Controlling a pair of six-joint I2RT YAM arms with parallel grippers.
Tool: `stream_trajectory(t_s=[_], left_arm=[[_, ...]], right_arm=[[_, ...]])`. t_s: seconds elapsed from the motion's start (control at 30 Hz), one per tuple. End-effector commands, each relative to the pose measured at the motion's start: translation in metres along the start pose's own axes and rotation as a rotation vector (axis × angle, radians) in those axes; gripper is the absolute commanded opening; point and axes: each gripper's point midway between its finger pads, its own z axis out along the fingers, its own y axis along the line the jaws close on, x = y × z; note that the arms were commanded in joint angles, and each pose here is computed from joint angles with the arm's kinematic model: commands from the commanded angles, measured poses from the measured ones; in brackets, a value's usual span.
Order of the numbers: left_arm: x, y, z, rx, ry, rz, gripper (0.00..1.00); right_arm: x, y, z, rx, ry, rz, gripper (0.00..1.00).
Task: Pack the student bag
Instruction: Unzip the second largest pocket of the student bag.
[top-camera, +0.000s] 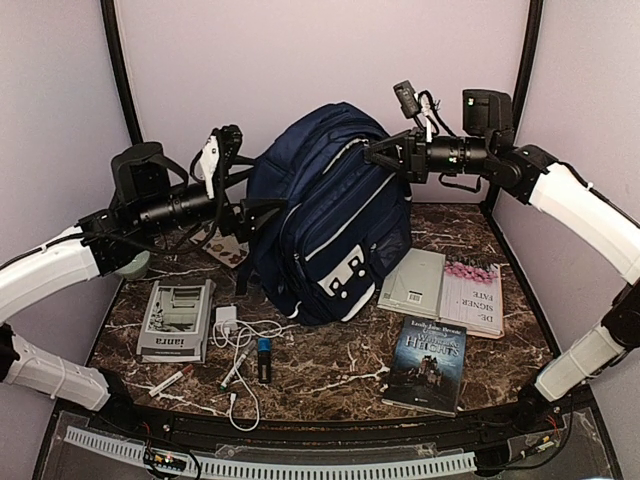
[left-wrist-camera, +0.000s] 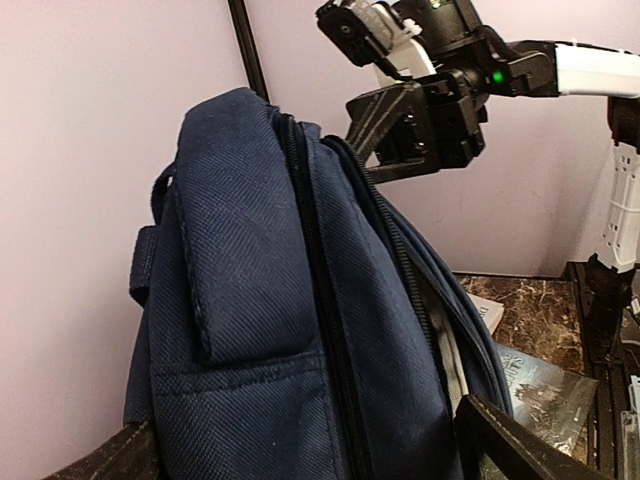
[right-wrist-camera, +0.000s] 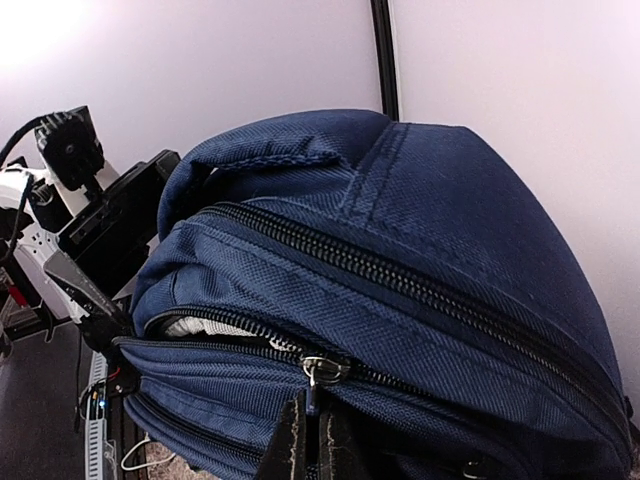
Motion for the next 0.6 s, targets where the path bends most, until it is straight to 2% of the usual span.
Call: stream_trajectory(t_s=[0.0,0.13,0.2,0.23,0.27,0.33,0.37,0.4,0.57], left_arm=[[-0.028,0.016,0.021,-0.019,-0.026,0.017,0.99],[-0.035,0.001,0.04,0.115,-0.037,-0.021,0.99],[-0.034,0.0,0.045,0.127,-0.05,-0.023,0.94],[-0.034,0.001,0.046,0.121,-0.058,-0.01,0.86],[-0.036,0.003,0.046,0.114,-0.067,0.006,0.7],[-0.04,0.006,0.047,0.097,-0.08,0.028,0.24],[-0.042,0.007,0.047,0.097,-0.084,0.035,0.08],[-0.043,0.005,0.048,0.106,-0.085,0.042,0.0],[-0.041,0.004,0.038,0.09,-0.084,0.058,0.0]], right_arm=[[-0.004,0.015,-0.002,-0.048,-0.016,-0.041,0.0],[-0.001,0.014,-0.004,-0.035,-0.01,-0.042,0.0],[-0.001,0.015,-0.005,-0.035,-0.01,-0.046,0.0],[0.0,0.015,-0.005,-0.036,-0.009,-0.05,0.0],[0.0,0.015,-0.005,-0.032,-0.009,-0.052,0.0],[0.0,0.015,-0.006,-0.028,-0.007,-0.057,0.0],[0.0,0.014,-0.007,-0.023,-0.007,-0.06,0.0],[-0.001,0.014,-0.008,-0.02,-0.009,-0.065,0.0],[-0.006,0.002,-0.018,0.069,-0.023,-0.067,0.0]])
